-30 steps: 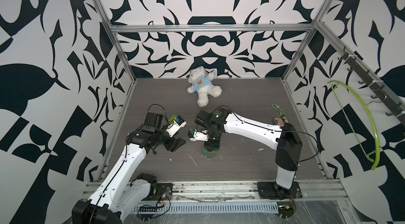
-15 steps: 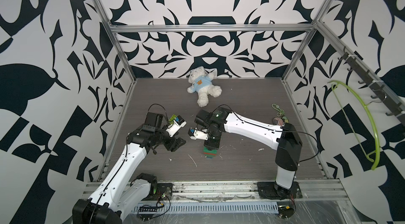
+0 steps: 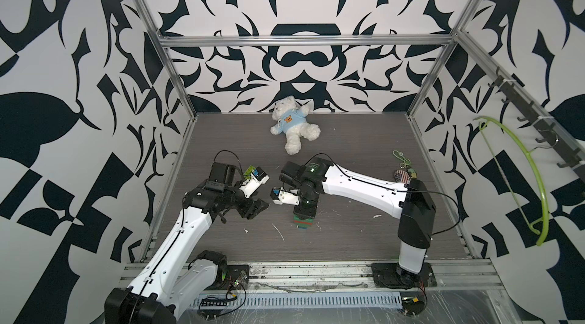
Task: Assemble a carrot with lego
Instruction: Assemble the lego brick with the lego brick.
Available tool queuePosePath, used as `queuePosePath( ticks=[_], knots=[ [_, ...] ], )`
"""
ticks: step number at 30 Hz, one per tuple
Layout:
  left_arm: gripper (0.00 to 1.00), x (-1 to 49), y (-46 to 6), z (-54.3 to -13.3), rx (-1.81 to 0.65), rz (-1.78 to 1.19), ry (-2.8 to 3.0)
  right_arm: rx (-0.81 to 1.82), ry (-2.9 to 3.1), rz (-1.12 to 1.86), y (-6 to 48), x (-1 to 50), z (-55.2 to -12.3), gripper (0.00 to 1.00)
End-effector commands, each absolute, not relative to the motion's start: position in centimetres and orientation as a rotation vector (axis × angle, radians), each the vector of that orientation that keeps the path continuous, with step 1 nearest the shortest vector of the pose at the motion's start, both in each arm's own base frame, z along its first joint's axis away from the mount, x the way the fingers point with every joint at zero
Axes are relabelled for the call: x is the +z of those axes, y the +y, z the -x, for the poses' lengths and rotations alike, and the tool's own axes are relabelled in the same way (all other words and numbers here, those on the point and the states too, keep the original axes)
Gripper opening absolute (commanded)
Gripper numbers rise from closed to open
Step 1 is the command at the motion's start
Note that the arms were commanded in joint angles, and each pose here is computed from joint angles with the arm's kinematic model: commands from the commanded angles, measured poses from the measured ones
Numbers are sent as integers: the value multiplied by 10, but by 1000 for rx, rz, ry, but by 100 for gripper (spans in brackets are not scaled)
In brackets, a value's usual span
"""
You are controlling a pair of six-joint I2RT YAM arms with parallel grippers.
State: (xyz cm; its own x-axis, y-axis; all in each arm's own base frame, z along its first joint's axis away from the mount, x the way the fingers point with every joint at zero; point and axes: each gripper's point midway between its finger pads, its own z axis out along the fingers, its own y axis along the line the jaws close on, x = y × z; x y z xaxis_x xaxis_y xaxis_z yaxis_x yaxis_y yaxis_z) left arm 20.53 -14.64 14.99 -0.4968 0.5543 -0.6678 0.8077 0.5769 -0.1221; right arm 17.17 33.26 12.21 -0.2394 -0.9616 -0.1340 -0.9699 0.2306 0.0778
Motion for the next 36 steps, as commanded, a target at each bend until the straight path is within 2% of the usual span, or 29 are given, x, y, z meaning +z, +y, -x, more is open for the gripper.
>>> queuePosePath(
  ticks=[1,20,36],
  knots=[
    [71,147,-147,-204,-592,-1075,2236,193,2418,1917,329,120,-170,35],
    [71,147,-147,-204,-597,-1069,2238,157,2440,1932,321,103,-168,34],
    [71,147,-147,-205,-596,-1066,2244,-60,2500,1901,297,86,-178,33]
  ],
)
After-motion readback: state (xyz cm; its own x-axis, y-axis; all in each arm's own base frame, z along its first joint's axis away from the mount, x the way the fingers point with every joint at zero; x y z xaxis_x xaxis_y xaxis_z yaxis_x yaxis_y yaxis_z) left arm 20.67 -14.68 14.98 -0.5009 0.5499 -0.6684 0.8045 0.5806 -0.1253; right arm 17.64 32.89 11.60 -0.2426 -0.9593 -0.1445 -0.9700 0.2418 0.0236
